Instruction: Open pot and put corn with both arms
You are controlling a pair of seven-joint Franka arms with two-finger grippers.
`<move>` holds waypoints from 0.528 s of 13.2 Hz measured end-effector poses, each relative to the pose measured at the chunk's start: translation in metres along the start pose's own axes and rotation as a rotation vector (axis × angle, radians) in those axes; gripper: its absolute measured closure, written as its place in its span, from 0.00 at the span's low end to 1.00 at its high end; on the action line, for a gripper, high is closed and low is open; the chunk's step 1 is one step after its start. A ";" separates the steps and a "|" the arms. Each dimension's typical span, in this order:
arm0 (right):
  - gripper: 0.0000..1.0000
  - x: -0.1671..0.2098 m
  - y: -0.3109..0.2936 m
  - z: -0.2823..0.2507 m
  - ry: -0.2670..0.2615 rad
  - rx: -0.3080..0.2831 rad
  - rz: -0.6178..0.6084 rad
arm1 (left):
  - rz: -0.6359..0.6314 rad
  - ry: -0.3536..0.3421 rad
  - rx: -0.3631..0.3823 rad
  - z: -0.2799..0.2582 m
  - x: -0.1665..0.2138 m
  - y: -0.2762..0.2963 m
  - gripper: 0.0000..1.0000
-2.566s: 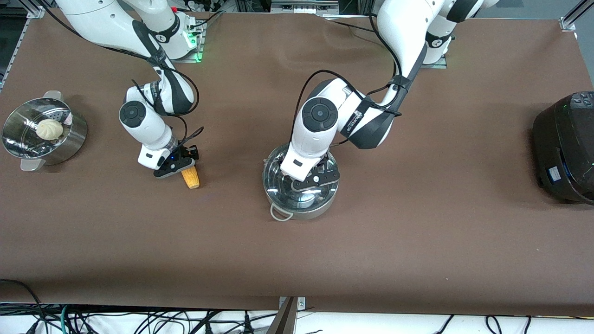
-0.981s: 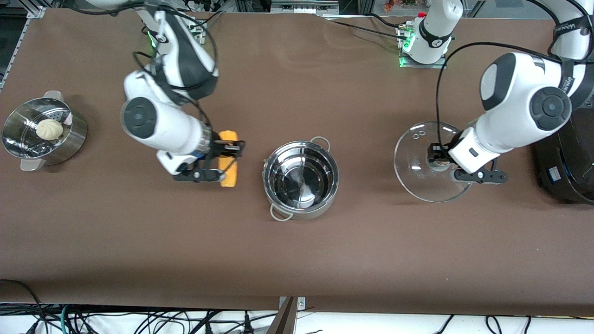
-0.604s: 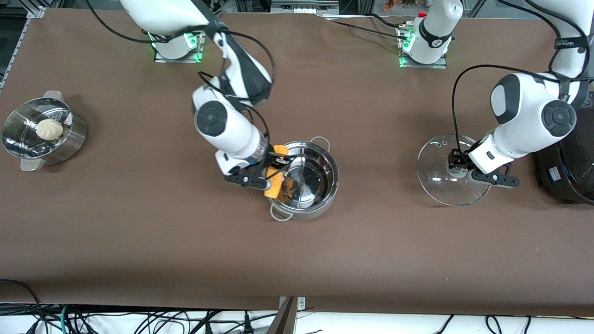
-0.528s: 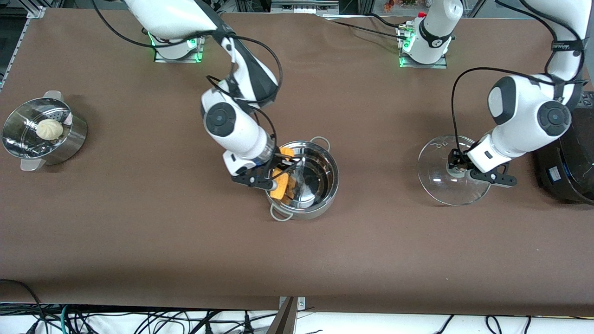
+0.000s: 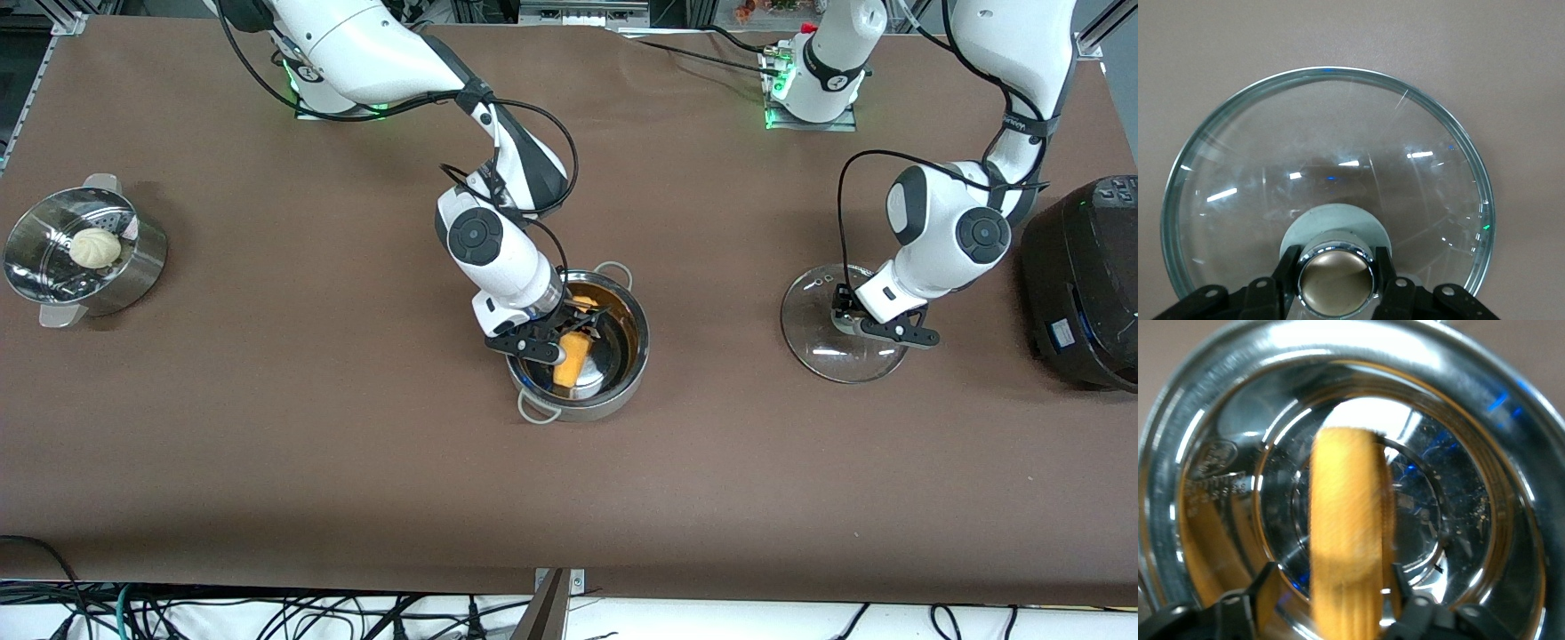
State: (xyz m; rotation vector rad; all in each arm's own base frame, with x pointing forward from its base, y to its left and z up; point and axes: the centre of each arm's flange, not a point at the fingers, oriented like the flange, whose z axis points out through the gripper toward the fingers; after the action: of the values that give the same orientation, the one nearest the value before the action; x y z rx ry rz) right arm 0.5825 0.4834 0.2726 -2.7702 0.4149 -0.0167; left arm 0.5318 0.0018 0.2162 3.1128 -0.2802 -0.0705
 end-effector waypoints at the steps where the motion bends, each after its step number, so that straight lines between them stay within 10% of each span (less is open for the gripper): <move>1: 0.09 0.002 -0.001 -0.004 0.005 0.003 0.000 | 0.000 -0.001 0.000 0.000 0.000 0.000 0.50; 7: 0.00 0.042 0.018 -0.099 0.053 -0.168 -0.067 | 0.023 -0.023 -0.019 -0.033 0.017 0.010 0.03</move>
State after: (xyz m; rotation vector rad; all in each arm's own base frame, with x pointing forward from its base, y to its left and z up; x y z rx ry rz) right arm 0.6120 0.4221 0.3586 -2.9541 0.3515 -0.0747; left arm 0.5481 -0.0102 0.2486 3.0906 -0.3137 -0.1088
